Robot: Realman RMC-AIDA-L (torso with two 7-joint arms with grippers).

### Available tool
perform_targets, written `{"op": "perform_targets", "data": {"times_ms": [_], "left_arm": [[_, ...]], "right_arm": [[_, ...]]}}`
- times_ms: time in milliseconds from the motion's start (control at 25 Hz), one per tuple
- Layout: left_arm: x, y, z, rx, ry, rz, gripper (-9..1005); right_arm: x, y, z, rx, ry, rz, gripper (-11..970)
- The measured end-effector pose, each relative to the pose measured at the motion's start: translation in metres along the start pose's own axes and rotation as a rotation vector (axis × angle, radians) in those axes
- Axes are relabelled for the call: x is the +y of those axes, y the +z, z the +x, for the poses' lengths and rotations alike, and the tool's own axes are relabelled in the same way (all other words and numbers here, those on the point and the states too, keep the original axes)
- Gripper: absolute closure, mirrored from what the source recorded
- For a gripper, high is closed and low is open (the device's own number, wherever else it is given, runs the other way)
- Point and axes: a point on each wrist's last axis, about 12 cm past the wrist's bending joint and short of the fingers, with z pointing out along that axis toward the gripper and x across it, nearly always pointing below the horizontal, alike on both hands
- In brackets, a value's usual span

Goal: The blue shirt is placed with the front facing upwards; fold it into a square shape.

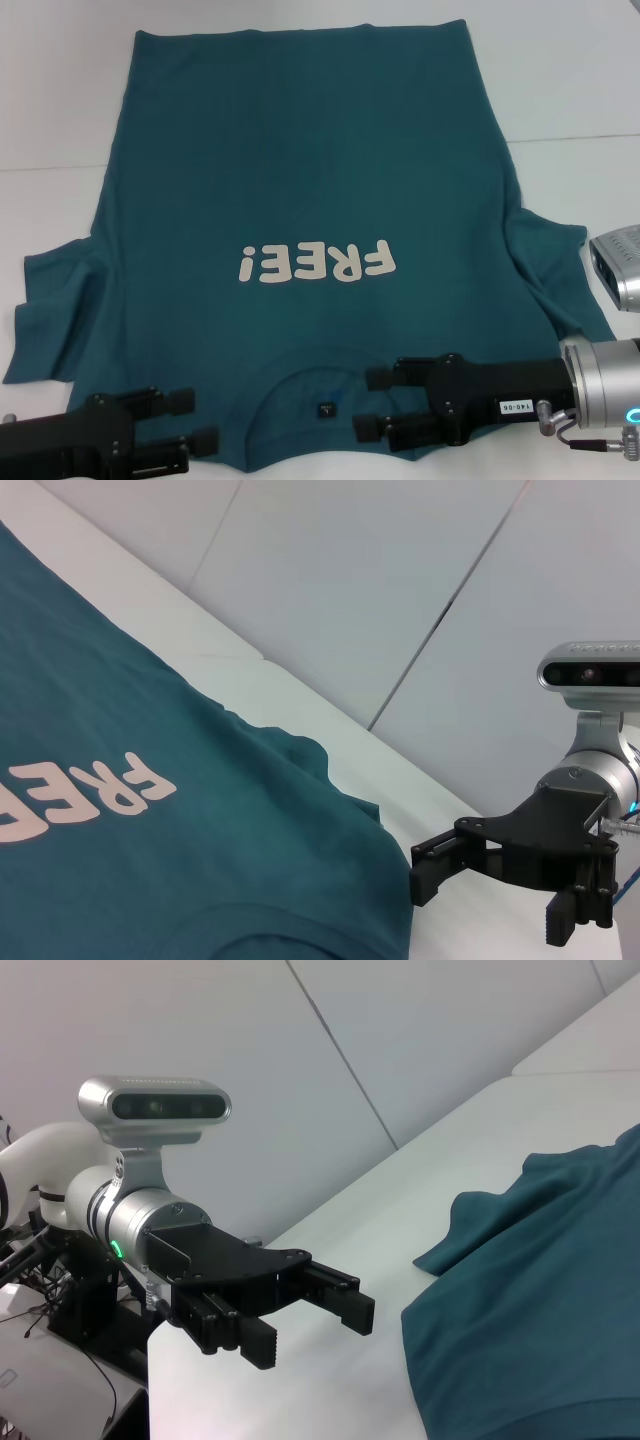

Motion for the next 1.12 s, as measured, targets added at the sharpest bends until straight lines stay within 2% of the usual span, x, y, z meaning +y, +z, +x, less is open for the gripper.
{"op": "perform_targets", "data": {"times_ms": [600,720,760,880,1120], "left_arm": [[0.000,-0.001,0.001,0.002,-0.009,-0.003,218],[0.000,-0.001,0.000,0.001,-0.045,-0.004,218],[0.002,-0.002,-0.003,-0.002,-0.075,-0.009,218],[0.009,-0.007,-0.018,-0.024,-0.203,-0.029,218],[0.028,-0.020,-0.055,-0.095,-0.488,-0.102,218]], "right_arm": [[0.000,0.000,0.000,0.000,0.000,0.003,44],[-0.002,-0.001,-0.001,-0.006,0.027,0.015,45],[-0.002,-0.001,-0.001,-0.006,0.027,0.015,45],[-0.008,-0.006,-0.010,-0.032,0.119,0.060,45],[-0.020,-0.023,-0.048,-0.057,0.320,0.139,45]]}}
